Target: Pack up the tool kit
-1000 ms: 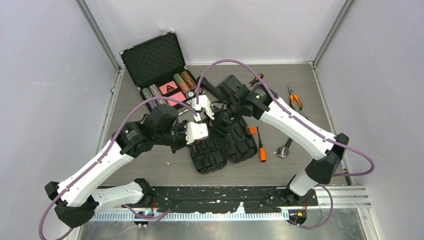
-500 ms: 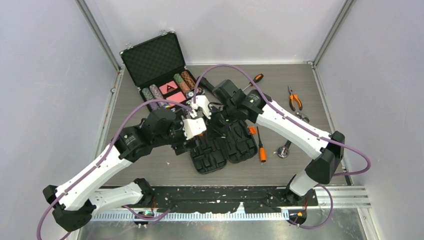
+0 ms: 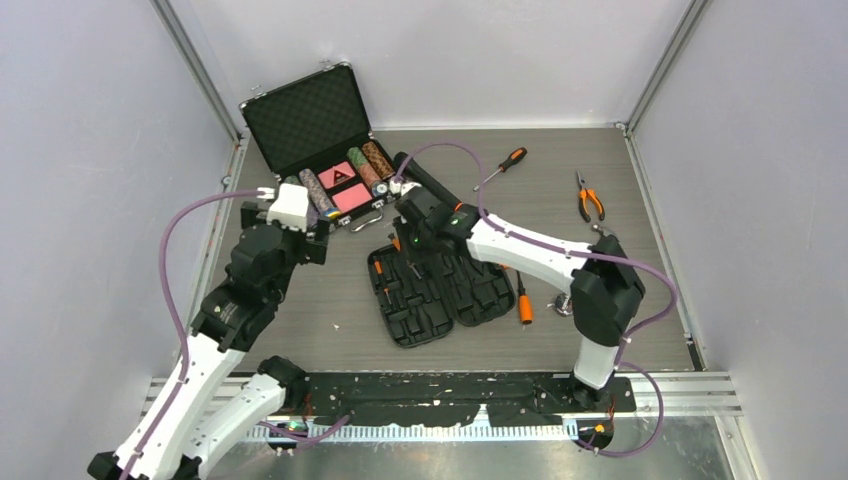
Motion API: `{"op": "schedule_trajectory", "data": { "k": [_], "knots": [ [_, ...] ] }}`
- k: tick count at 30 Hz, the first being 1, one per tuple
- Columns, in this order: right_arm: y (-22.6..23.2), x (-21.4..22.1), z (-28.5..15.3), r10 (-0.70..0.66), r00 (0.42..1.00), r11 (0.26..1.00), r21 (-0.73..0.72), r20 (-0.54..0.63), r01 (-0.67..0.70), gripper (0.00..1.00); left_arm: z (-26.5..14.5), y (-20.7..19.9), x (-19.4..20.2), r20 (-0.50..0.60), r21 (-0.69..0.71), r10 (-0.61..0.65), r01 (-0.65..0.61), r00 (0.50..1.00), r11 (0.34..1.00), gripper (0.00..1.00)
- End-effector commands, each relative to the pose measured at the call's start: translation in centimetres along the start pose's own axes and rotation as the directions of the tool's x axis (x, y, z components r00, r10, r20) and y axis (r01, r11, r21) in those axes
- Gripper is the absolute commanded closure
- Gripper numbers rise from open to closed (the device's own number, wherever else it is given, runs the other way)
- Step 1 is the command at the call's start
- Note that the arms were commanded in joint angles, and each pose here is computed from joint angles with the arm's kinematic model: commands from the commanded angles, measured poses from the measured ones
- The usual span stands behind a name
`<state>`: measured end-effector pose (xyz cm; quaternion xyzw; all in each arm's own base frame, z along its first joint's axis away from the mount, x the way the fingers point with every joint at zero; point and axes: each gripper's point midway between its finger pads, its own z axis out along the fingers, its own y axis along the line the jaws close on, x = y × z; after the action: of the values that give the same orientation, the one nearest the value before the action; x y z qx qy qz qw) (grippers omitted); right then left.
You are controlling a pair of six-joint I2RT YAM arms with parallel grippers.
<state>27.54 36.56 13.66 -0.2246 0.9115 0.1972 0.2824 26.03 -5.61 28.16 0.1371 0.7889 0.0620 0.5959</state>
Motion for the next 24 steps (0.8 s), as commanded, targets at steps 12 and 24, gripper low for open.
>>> {"op": "schedule_trajectory", "data": {
  "k": [12,24],
  "knots": [
    [1.3,1.0,7.1,0.192,0.974,0.977,0.065,0.121,-0.201,0.95,0.1,5.1,0.6,0.126,-0.295,-0.154,0.185,0.980,0.937,0.01],
    [0.1,3.6,9.2,0.183,0.982,0.974,0.124,0.050,-0.188,0.95,0.1,4.9,0.5,0.135,-0.278,-0.143,0.176,0.981,0.944,0.00]
  ]
}}
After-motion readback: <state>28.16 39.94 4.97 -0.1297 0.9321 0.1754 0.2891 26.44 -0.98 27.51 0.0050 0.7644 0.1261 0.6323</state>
